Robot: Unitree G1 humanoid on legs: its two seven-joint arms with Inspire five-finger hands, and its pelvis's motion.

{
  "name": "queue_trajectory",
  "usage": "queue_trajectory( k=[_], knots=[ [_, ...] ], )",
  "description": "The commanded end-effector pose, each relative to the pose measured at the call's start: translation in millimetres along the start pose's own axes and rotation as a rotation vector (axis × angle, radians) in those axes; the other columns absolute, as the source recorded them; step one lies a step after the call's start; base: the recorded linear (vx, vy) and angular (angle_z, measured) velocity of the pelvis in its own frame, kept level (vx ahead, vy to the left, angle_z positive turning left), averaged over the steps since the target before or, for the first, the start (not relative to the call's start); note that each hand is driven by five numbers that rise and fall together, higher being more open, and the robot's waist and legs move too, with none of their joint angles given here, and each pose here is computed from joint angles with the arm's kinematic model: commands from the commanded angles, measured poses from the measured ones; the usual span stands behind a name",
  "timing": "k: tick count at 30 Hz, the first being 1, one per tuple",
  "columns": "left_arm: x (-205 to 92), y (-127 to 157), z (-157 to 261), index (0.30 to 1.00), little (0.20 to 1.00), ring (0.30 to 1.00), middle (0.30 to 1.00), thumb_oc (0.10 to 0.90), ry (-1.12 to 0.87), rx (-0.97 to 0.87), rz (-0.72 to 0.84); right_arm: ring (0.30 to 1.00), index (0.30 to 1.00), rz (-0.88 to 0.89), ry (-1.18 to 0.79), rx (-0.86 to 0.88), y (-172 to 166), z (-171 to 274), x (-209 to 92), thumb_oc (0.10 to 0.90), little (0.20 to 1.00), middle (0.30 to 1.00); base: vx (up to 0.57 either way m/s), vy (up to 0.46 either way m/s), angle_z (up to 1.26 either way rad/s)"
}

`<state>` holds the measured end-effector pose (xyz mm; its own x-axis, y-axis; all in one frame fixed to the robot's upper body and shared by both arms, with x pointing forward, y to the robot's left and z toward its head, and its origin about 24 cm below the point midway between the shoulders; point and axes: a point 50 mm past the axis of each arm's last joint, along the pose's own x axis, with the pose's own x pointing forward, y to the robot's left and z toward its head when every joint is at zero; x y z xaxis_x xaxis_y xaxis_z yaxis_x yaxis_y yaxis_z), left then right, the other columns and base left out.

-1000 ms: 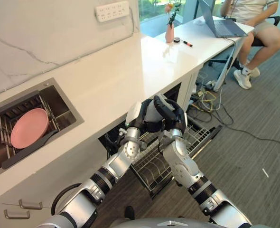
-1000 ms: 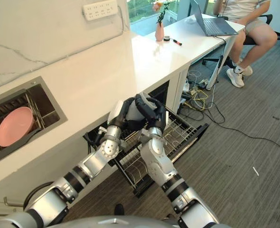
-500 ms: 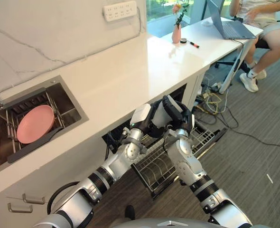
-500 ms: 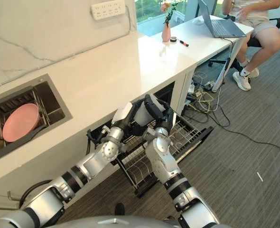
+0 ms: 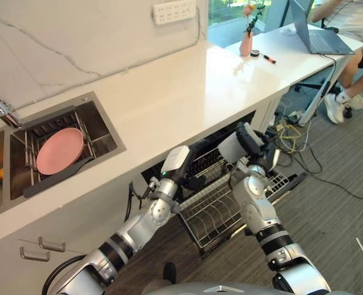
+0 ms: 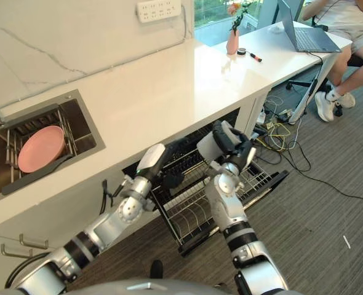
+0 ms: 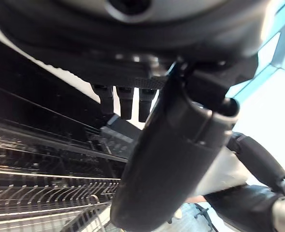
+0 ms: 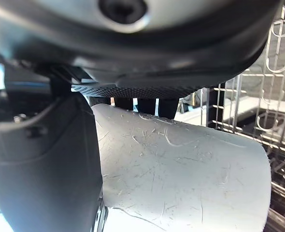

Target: Place the dishes in the dishwasher.

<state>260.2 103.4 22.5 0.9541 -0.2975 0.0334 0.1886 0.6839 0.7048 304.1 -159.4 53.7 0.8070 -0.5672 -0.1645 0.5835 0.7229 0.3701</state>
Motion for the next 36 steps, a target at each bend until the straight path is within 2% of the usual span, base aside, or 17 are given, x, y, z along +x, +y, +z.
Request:
queue_trajectory(
  k=[1,6,8,16,17,20,24,28,32,33,34,35,36],
  knots=[
    [18,55,28,0.9,0.9,0.9,0.9,0.8,-0.204,0.004,0.2,0.3,0.3,0.087,-0.292,0.044,31,59,9,0.4,0.3,0.3,0.0,-0.021,0.07],
    [4,62,15,0.9,0.9,0.9,0.9,0.8,-0.156,-0.075,0.227,0.3,0.3,0.065,-0.314,-0.026,16,58,15,0.4,0.3,0.3,0.0,-0.01,0.03],
    [-15,60,-7,0.9,0.9,0.9,0.9,0.8,-0.039,-0.258,0.185,0.3,0.3,0.129,-0.282,-0.151,7,47,17,0.4,0.3,0.3,-0.02,-0.005,0.08],
    [-56,44,-51,0.9,0.9,0.9,0.9,0.8,0.195,-0.52,0.078,0.3,0.3,0.205,-0.229,-0.397,-13,29,29,0.4,0.3,0.3,-0.02,-0.012,0.22],
    [-70,37,-65,0.9,0.9,0.9,0.9,0.8,0.27,-0.55,0.028,0.3,0.3,0.209,-0.207,-0.476,-23,22,33,0.4,0.3,0.3,-0.01,-0.019,0.47],
    [-99,27,-96,0.9,0.9,0.9,0.9,0.8,0.438,-0.503,-0.06,0.3,0.3,0.212,-0.135,-0.64,-48,4,38,0.4,0.3,0.3,-0.01,-0.019,0.79],
    [-122,20,-115,0.9,0.9,0.9,0.9,0.8,0.549,-0.466,-0.099,0.3,0.3,0.218,-0.104,-0.744,-60,-5,40,0.4,0.3,0.3,-0.01,-0.005,0.63],
    [-162,-1,-144,0.9,0.9,0.9,0.9,0.8,0.772,-0.439,-0.137,0.3,0.3,0.193,-0.003,-0.896,-82,-29,42,0.4,0.3,0.3,0.05,-0.046,0.65],
    [-181,-16,-154,0.9,0.9,0.9,0.9,0.8,0.883,-0.452,-0.139,0.3,0.3,0.19,0.045,-0.953,-89,-38,42,0.4,0.3,0.3,-0.02,0.014,0.13],
    [-185,-21,-157,0.9,0.9,0.9,0.9,0.8,0.912,-0.445,-0.144,0.3,0.3,0.201,0.056,-0.98,-91,-41,42,0.4,0.3,0.3,-0.02,0.004,0.09],
    [-189,-24,-160,0.9,0.9,0.9,0.9,0.8,0.935,-0.39,-0.171,0.3,0.3,0.263,0.111,-1.086,-99,-50,42,0.4,0.3,0.3,-0.02,0.004,0.1],
    [-189,-25,-160,0.9,0.9,0.9,0.9,0.8,0.934,-0.391,-0.17,0.3,0.3,0.265,0.11,-1.087,-98,-50,42,0.4,0.3,0.3,-0.01,-0.005,0.11],
    [-195,-27,-166,0.9,0.9,0.9,0.9,0.8,0.975,-0.355,-0.193,0.599,0.599,0.329,0.148,-1.207,-108,-50,46,0.599,0.599,0.599,0.01,-0.003,0.09]
  ],
)
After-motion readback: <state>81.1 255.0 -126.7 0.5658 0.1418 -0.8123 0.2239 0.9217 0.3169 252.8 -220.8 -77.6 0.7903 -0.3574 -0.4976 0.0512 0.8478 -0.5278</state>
